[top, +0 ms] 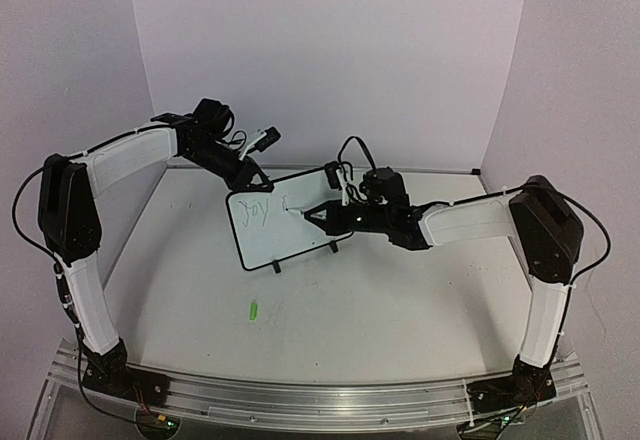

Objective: Write a sentence on the whiteboard

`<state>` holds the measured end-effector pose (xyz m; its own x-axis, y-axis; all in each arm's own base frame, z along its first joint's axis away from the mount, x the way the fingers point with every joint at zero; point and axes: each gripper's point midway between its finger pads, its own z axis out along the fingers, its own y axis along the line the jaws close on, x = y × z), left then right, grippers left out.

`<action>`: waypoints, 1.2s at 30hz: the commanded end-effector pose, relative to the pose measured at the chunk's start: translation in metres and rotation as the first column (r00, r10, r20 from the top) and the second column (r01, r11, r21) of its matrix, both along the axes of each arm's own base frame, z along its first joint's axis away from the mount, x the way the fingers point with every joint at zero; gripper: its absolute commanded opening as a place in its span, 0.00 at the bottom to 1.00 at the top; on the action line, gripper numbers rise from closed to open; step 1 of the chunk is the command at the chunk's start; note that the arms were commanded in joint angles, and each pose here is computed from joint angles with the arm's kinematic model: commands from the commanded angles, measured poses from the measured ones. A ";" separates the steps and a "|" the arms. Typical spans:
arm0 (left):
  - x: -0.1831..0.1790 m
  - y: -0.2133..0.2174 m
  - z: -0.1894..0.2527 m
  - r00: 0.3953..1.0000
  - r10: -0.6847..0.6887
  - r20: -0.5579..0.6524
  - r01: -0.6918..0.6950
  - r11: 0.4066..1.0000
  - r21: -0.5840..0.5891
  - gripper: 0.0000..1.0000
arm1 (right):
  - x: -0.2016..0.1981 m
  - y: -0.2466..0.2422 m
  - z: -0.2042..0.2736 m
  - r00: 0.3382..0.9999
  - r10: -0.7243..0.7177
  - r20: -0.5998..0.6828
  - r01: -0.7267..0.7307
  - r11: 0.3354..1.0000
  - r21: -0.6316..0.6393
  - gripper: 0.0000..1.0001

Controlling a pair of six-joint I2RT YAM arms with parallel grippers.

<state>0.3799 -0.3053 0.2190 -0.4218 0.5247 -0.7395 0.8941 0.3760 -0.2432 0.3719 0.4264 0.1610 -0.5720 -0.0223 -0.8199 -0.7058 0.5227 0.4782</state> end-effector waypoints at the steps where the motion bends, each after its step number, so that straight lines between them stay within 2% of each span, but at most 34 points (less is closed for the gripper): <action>1: -0.006 -0.006 0.001 0.999 -0.041 -0.012 0.041 0.999 -0.004 0.00 | 0.009 -0.002 -0.002 1.000 -0.030 0.007 0.030 1.000 0.006 0.00; 14: -0.007 -0.007 0.000 0.999 -0.041 -0.014 0.041 0.999 -0.003 0.00 | 0.011 -0.002 0.044 0.996 -0.041 0.084 0.034 0.996 0.083 0.00; 36: -0.007 -0.006 0.000 0.999 -0.041 -0.014 0.041 0.999 -0.002 0.00 | 0.013 -0.007 0.064 0.989 -0.076 0.127 0.062 0.992 0.112 0.00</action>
<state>0.3800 -0.3052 0.2187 -0.4222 0.5251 -0.7389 0.8939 0.3768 -0.2431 0.3756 0.4251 0.1832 -0.5346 0.0220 -0.8448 -0.7158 0.5195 0.4666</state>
